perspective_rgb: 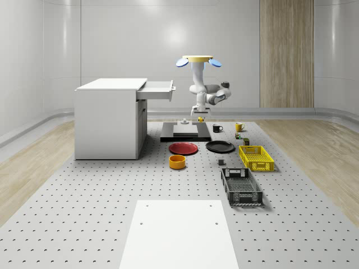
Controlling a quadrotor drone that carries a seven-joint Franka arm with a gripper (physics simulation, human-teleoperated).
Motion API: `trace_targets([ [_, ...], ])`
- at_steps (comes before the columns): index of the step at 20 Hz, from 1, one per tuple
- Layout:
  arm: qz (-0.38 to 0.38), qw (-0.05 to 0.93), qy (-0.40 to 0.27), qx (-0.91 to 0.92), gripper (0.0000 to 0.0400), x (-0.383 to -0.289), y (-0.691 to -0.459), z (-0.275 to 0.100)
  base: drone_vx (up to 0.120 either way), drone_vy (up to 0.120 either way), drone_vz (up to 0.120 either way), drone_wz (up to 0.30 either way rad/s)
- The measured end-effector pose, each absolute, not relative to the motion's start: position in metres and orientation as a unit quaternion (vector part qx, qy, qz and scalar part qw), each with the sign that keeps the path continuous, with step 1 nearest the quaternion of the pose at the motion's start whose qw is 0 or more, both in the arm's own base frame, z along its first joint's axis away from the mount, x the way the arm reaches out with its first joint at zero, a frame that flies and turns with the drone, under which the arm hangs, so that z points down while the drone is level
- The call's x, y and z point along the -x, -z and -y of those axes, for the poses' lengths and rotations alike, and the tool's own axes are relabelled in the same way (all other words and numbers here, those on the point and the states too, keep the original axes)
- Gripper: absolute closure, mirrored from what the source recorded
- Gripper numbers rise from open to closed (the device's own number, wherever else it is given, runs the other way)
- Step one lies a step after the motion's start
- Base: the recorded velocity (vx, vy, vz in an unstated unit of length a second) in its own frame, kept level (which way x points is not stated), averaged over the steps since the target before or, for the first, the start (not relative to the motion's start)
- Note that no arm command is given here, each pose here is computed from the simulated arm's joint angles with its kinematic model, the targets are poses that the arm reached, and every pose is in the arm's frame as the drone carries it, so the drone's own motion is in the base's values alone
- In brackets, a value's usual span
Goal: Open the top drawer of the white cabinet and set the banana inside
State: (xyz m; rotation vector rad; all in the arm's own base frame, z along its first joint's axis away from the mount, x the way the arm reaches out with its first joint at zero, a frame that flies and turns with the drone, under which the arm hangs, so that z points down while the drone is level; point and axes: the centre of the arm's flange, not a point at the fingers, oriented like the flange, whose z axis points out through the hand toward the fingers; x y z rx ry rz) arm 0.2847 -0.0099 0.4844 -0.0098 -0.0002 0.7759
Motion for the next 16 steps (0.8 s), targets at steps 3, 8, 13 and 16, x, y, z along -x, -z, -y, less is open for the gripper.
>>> trace_targets([
  [3,0.000,0.926,-0.378,0.005,0.0207,-0.2847,-0.4844,0.0099,-0.120,0.000,0.120,0.000],
  [8,0.000,0.926,-0.378,0.005,0.0207,-0.2847,-0.4844,0.0099,-0.120,0.000,0.120,0.000],
  [13,0.000,0.926,-0.378,0.005,0.0207,-0.2847,-0.4844,0.0099,-0.120,-0.016,0.120,0.000],
  [16,0.000,0.926,-0.378,0.005,0.0207,-0.2847,-0.4844,0.0099,-0.120,-0.120,0.120,0.000],
])
